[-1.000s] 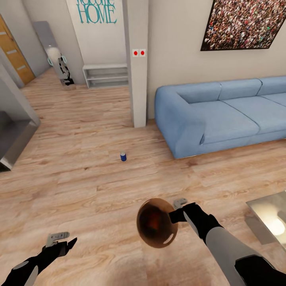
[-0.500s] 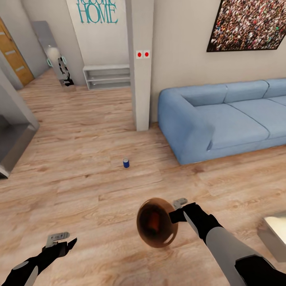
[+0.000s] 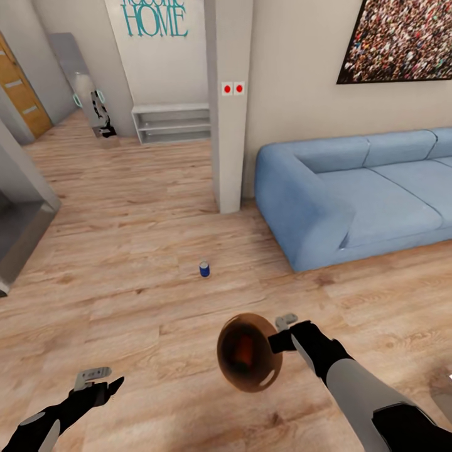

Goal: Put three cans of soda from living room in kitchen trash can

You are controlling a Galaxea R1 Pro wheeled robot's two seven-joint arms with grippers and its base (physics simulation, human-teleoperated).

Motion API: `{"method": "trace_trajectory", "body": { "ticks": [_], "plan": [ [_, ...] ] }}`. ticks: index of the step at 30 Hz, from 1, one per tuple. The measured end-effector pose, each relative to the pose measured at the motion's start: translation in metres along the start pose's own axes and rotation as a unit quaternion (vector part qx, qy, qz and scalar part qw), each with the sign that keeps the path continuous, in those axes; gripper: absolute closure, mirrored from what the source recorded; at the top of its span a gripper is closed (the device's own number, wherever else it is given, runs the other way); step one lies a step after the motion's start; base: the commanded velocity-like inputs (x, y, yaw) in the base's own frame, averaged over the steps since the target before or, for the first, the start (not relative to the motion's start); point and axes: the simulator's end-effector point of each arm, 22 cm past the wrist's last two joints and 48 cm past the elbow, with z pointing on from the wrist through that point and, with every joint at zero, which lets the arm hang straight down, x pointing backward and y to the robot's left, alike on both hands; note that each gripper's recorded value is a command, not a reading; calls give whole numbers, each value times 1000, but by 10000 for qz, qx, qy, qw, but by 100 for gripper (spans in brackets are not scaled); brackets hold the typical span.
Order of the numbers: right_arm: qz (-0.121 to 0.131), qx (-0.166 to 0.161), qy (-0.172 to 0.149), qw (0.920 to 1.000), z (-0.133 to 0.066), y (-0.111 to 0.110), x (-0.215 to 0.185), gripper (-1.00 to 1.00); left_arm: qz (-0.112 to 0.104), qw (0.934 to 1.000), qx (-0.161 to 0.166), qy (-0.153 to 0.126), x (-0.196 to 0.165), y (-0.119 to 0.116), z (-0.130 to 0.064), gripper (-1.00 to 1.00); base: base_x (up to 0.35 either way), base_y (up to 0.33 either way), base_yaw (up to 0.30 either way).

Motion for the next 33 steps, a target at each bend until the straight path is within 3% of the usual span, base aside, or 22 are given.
{"method": "trace_trajectory", "body": {
  "ticks": [5, 8, 9, 10, 13, 15, 18, 33],
  "plan": [
    [36, 126, 108, 9999, 0, -19, 13, 100, -6, 10000, 35, 15, 1, -2, 0, -100, 309, 140, 0],
    [242, 361, 286, 9986, -2, -64, 48, 100, -7, 10000, 40, 23, 1, -2, 0, -100, 310, 137, 0],
    [227, 506, 369, 9978, -2, -74, 58, 100, -4, 10000, 39, 23, 1, -2, 0, -100, 310, 136, 0],
    [374, 471, 392, 9974, -3, -80, 66, 100, -3, 10000, 39, 23, 1, -2, 0, -100, 310, 135, 0],
    [814, 310, 296, 9958, -5, -85, 70, 100, 9, 10000, 37, 4, 0, -2, 0, -100, 311, 132, 0],
    [627, 446, 425, 9961, -5, -93, 83, 100, 12, 10000, 38, -1, 0, -2, 0, -100, 312, 126, 0],
    [800, 414, 498, 9947, -4, -96, 100, 100, 16, 10000, 38, -4, 1, -2, 0, -100, 313, 120, 0],
    [851, 288, 633, 9939, -2, -90, 120, 100, 23, 10000, 38, -12, 0, -2, 0, -100, 314, 116, -45]
  ]
}}
